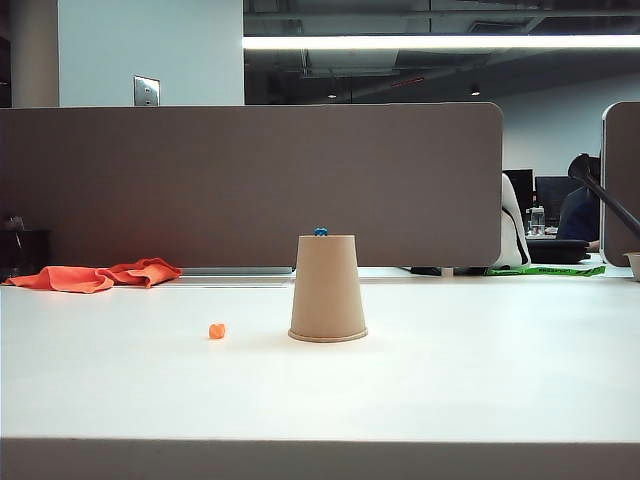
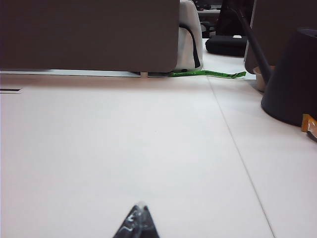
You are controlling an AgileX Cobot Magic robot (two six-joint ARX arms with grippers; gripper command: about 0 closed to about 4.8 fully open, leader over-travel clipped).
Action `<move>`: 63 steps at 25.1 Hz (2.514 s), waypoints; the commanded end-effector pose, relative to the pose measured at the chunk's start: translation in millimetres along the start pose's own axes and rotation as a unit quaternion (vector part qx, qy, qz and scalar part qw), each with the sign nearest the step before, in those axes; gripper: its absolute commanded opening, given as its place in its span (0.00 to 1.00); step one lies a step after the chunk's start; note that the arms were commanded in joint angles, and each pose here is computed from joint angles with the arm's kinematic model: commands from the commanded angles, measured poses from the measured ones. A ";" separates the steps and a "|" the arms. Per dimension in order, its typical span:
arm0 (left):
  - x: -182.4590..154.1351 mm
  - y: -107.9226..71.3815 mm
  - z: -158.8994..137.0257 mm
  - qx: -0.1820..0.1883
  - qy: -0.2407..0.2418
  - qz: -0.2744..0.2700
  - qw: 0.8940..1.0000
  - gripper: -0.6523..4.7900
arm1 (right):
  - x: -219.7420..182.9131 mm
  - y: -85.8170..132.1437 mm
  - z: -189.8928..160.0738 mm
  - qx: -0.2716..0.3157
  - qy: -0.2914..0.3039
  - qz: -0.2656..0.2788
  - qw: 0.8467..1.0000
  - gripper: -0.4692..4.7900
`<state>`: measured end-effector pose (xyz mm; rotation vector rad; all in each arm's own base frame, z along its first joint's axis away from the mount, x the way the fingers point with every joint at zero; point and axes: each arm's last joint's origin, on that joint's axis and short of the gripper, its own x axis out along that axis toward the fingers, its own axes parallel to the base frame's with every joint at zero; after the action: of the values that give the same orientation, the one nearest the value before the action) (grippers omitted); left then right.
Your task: Throw the dice onto the paper cup, compare its value with the values of the other dice on the table, place the die with the higher value on the paper cup, and take no action if both dice have the same value.
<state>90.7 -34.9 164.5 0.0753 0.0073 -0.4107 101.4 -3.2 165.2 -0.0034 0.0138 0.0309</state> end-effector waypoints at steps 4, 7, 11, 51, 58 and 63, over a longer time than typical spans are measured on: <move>0.3 0.7 2.5 0.002 -0.019 0.010 1.000 0.11 | -0.1 2.8 1.3 -0.004 -0.008 0.049 0.999 0.08; 0.2 3.1 2.5 0.005 -0.017 0.050 0.999 0.11 | -0.1 3.1 1.3 -0.005 -0.008 0.055 0.998 0.08; 0.0 4.2 2.4 0.005 -0.015 0.069 0.997 0.11 | -0.2 3.3 1.3 -0.010 -0.009 0.058 0.998 0.08; -7.8 34.5 4.5 -0.028 -0.035 0.180 0.983 0.11 | 0.1 0.5 -0.7 -0.007 0.002 0.010 1.000 0.08; -7.7 34.5 4.5 -0.028 -0.035 0.179 0.983 0.11 | 0.1 0.5 -1.1 -0.007 0.004 0.010 1.000 0.08; -7.7 34.5 4.5 -0.028 -0.035 0.179 0.983 0.11 | 0.1 0.5 -1.1 -0.007 0.004 0.010 1.000 0.08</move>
<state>97.5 -0.4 169.2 0.0079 -0.0484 -0.0513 101.3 -2.6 163.2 -0.0199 0.0335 0.0507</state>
